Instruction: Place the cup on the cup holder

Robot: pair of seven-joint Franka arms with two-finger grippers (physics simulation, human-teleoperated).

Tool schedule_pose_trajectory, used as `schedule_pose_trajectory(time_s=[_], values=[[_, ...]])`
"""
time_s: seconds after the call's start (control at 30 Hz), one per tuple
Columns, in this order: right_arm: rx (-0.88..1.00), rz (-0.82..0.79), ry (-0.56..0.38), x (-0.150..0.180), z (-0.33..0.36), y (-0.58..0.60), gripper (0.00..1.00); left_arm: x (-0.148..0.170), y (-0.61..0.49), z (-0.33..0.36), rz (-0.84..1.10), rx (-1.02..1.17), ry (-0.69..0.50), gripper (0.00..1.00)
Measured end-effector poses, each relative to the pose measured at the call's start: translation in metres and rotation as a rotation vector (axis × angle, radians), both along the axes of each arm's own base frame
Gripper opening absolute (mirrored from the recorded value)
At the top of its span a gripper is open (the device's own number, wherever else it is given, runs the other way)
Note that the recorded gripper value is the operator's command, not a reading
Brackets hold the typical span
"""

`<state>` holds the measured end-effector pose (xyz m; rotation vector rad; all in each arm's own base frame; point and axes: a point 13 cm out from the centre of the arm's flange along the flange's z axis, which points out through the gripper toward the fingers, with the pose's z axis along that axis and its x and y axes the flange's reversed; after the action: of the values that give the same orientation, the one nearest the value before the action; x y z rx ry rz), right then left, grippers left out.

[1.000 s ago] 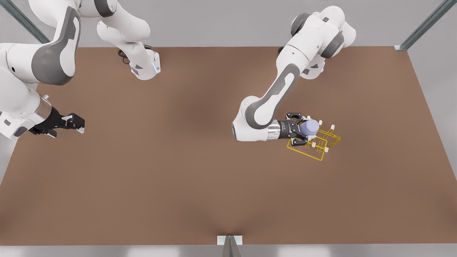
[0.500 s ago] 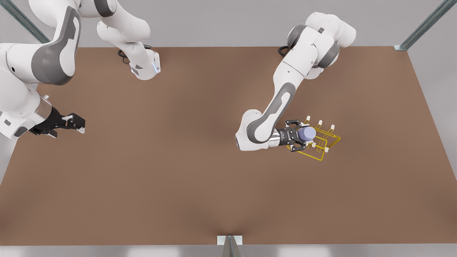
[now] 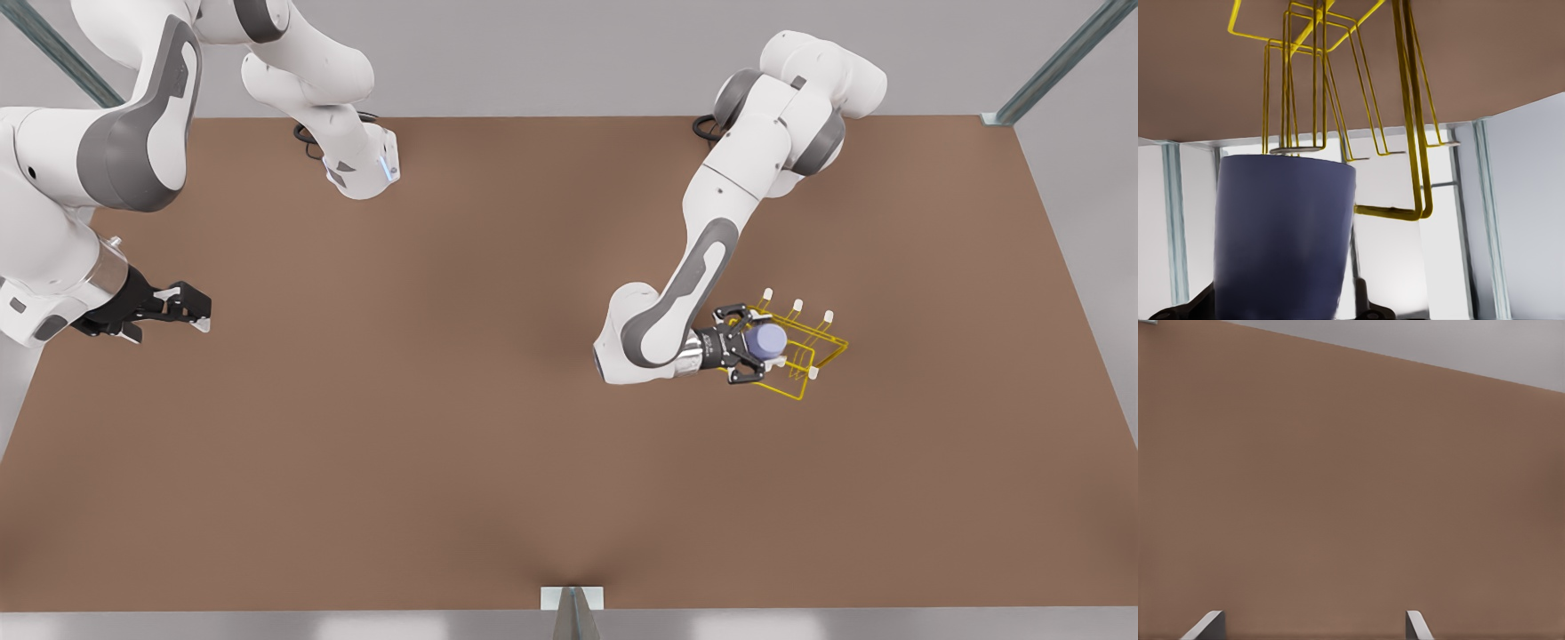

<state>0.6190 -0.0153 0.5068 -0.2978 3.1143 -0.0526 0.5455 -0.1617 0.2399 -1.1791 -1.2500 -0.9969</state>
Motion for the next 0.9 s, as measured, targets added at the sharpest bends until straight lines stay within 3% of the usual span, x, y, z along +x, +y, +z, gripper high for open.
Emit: schedule_pose_trajectory(time_s=[0.2,0.3,0.47,0.57,0.67,0.9], values=[[0.002,0.000,-0.006,0.001,0.000,0.000,1.00,0.003,0.000,0.011,0.005,-0.007,-0.031,1.00],[0.002,0.000,-0.008,0.002,0.001,0.000,1.00,0.037,0.000,0.077,0.081,-0.195,-0.225,1.00],[0.003,0.000,-0.009,0.002,0.000,0.000,1.00,0.074,0.056,0.139,0.470,-0.787,-0.529,1.00],[0.003,0.001,-0.010,0.002,0.000,0.001,1.00,0.044,0.107,0.206,0.690,-1.006,-0.707,1.00],[0.003,0.000,-0.010,0.003,0.000,0.001,1.00,0.038,0.113,0.239,0.777,-1.114,-0.853,1.00],[0.003,0.001,-0.010,0.003,0.000,0.001,1.00,0.059,0.093,0.240,0.899,-1.163,-1.048,1.00]])
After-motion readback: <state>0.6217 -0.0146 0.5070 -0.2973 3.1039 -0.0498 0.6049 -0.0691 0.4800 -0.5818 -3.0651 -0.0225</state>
